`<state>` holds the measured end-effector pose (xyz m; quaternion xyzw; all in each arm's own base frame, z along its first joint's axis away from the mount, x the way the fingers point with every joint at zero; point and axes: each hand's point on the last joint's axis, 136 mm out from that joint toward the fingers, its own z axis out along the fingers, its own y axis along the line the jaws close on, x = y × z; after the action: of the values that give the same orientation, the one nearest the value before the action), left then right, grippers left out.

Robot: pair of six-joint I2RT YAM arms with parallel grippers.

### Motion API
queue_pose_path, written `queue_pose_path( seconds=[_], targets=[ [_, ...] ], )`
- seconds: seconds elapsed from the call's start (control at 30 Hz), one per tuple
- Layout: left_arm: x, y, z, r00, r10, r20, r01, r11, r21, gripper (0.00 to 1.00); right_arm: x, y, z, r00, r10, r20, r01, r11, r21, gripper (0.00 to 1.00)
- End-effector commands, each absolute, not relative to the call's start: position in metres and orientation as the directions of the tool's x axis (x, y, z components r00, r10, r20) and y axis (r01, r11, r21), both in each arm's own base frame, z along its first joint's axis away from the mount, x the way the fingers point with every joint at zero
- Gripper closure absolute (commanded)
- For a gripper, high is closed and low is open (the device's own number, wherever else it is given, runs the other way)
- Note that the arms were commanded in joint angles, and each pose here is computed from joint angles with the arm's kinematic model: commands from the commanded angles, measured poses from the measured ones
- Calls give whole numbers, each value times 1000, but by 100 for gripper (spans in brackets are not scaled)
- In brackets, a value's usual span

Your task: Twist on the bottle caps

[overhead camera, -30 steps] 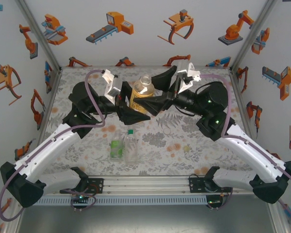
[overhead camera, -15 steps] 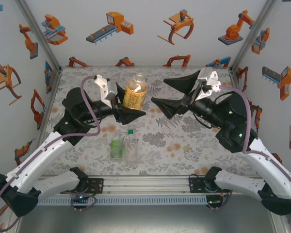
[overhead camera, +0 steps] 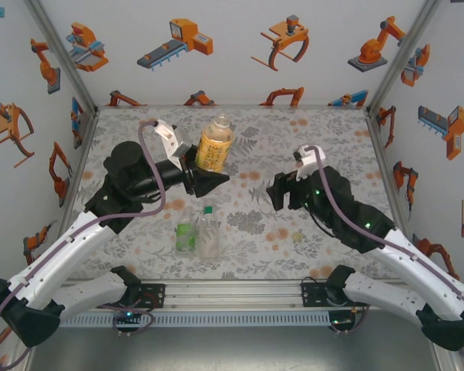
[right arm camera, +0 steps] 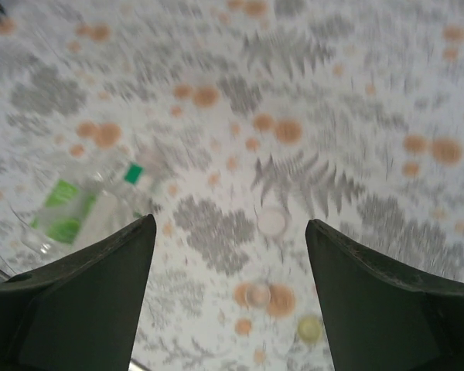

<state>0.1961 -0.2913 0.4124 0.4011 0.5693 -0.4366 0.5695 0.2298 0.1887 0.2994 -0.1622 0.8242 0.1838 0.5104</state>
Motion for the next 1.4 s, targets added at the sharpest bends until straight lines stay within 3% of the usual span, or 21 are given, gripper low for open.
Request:
queue_pose_path(
  seconds=[0.0,0.17,0.47,0.77,1.0,1.37],
  targets=[
    [192,-286,415,-28,-45,-999,951,307,-41,75,221,172,246,-587,-44,-809,-332,924,191,30],
    [195,-286,410,-44,-38,-998,947,318,-54,75,212,167,190,-713,12,-701,-222,945,242,34],
    [198,-288,402,-91,-37,-995,943,317,-98,77,199,152,125,-827,104,-553,-45,967,249,39],
    [194,-290,398,-124,-37,-992,948,290,-130,100,194,132,103,-862,209,-462,84,957,277,45],
    [192,-289,397,-120,-28,-992,949,290,-123,100,195,116,84,-885,289,-365,187,939,290,50],
    [190,-287,401,-116,-37,-993,948,295,-122,100,205,110,65,-922,250,-297,200,961,190,53]
  ],
)
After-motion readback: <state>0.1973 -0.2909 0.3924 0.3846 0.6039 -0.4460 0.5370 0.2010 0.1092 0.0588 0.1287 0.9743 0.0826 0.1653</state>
